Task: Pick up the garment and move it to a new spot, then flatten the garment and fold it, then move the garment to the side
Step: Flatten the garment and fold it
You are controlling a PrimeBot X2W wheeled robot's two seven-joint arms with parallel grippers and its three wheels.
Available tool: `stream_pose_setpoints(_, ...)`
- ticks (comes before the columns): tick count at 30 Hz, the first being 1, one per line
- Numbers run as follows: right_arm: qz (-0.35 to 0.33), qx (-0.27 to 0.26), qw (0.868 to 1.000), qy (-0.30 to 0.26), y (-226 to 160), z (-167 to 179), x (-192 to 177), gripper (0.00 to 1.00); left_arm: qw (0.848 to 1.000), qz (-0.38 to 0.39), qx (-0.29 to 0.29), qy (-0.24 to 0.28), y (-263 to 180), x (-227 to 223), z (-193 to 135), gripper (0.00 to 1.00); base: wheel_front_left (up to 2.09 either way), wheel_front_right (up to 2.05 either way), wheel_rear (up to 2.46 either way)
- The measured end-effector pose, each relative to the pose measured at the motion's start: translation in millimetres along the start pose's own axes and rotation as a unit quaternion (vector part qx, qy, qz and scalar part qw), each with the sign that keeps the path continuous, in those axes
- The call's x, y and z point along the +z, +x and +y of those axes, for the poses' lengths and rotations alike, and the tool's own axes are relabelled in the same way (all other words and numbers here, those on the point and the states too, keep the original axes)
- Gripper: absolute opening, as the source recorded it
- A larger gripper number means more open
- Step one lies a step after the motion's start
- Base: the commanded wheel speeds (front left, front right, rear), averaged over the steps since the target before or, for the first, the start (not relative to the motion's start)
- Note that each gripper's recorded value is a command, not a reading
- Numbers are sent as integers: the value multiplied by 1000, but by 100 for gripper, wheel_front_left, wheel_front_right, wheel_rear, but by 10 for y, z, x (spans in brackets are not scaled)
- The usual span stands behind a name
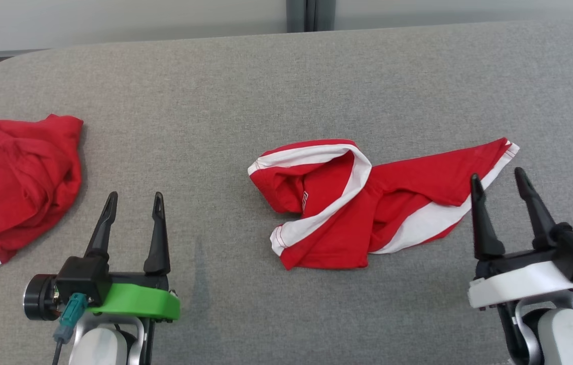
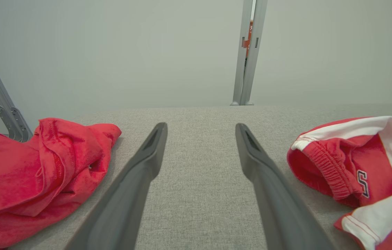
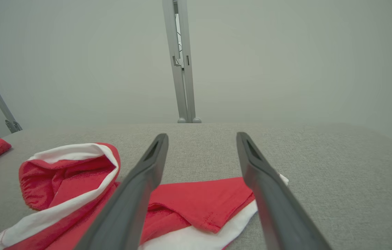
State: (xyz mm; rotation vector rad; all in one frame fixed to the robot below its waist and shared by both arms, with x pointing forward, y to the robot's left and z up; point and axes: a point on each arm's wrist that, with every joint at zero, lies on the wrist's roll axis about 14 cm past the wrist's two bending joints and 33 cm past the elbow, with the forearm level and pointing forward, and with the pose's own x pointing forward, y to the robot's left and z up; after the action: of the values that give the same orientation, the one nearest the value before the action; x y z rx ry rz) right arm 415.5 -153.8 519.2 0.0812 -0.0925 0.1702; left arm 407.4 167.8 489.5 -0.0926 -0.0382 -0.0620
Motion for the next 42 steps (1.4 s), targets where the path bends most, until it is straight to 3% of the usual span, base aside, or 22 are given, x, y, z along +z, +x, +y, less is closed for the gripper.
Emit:
stream_pose_setpoints(6, 58, 119, 991, 8, 66, 736, -300, 100, 1000, 1, -2, 0, 57, -16, -8, 100, 0, 0, 0)
stream_pose_setpoints(13, 149, 254, 955, 26, -118, 1585, -815, 100, 1000, 4, 0, -1, 129, -57, -3, 100, 0, 0, 0)
stream_pose_setpoints(17, 190, 292, 937, 13, -174, 1772, -1113, 100, 1000, 10, 5, -2, 157, -106, 25, 100, 0, 0, 0)
stream_pose_setpoints(24, 223, 321, 920, 0, -158, 1933, -1419, 100, 1000, 21, 14, -3, 167, -191, 78, 100, 0, 0, 0)
stream_pose_setpoints(25, 226, 321, 920, 0, -156, 1932, -1446, 66, 1000, 21, 15, -3, 167, -197, 83, 100, 0, 0, 0)
stream_pose_setpoints(26, 229, 322, 919, -2, -151, 1931, -1477, 40, 1000, 22, 16, -4, 167, -204, 87, 100, 0, 0, 0)
stream_pose_setpoints(28, 230, 321, 919, -2, -126, 1934, -1501, 0, 1000, 23, 19, -4, 174, -208, 96, 100, 0, 0, 0)
stream_pose_setpoints(35, 194, 301, 933, 24, -9, 1893, -1373, 0, 1000, 20, 17, -6, 191, -193, 79, 100, 0, 0, 0)
stream_pose_setpoints(42, 103, 242, 963, 60, 195, 1530, -863, 0, 1000, 14, 13, -9, 214, -157, 43, 100, 0, 0, 0)
